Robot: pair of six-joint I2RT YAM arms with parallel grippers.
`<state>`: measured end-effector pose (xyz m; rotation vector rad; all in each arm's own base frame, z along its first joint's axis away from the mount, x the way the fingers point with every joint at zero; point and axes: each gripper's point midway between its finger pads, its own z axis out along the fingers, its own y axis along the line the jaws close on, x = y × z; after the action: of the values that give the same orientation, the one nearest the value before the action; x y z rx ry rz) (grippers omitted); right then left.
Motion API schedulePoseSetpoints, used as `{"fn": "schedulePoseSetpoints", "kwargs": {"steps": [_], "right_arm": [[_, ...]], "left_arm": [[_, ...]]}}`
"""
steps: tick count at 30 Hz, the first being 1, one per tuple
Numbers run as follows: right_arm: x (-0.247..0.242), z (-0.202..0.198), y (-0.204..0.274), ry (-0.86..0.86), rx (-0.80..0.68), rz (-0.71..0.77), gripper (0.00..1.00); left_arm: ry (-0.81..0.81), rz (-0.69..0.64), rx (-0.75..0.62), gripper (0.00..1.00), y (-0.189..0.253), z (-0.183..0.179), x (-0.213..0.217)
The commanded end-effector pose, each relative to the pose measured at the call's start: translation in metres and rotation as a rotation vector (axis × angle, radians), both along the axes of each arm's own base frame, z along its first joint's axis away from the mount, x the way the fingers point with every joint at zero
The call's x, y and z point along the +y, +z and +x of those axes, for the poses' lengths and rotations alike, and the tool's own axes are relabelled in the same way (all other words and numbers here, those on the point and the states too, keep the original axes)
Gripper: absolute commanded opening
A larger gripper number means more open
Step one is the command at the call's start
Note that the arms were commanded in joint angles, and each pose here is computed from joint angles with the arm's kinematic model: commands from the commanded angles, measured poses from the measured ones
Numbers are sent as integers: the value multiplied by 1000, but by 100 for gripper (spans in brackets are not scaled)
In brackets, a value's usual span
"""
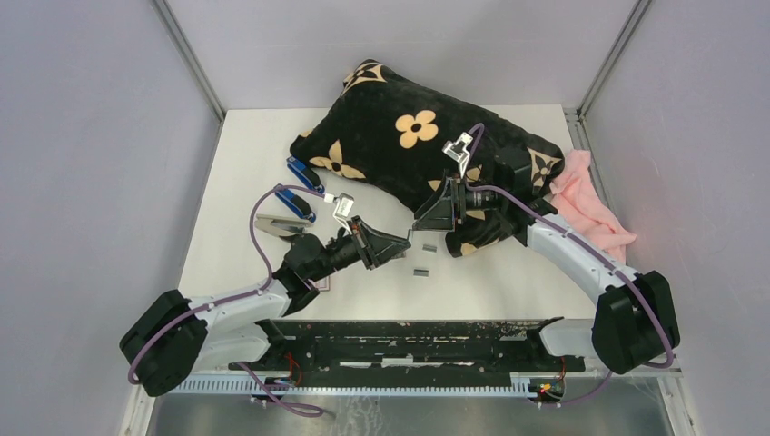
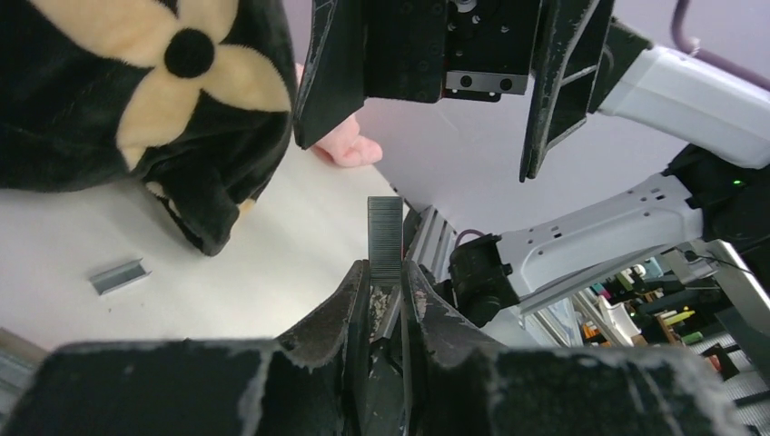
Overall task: Unload the staples from the stapler
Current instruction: Pick up the staple from the center of the board.
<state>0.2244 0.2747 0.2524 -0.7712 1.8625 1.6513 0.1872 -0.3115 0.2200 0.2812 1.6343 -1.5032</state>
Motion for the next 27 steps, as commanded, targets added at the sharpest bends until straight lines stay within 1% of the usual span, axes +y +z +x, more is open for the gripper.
{"fn": "schedulePoseSetpoints", "kwargs": {"steps": [1, 3, 6, 11, 12, 15, 23, 27], "right_arm": [[7, -6, 35, 36, -4, 90, 86], [9, -9, 40, 50, 1, 102, 83], [13, -16, 44, 76, 2, 110, 75], [16, -22, 48, 104, -2, 120, 55], [16, -24, 49, 109, -3, 122, 52], [16, -26, 49, 120, -7, 124, 48], [21, -36, 46, 168, -21, 112, 47], [21, -38, 46, 176, -28, 106, 44]], "left_arm": [[-47, -147, -90, 17, 51, -11, 3], [-62, -167, -102, 17, 58, -14, 3], [-69, -193, -114, 17, 65, -16, 4], [-72, -210, -125, 17, 71, -17, 4], [-71, -210, -126, 17, 71, -17, 5], [-69, -216, -131, 17, 72, -18, 6], [-52, -226, -139, 17, 76, -16, 9], [-48, -226, -137, 17, 75, -16, 9]]}}
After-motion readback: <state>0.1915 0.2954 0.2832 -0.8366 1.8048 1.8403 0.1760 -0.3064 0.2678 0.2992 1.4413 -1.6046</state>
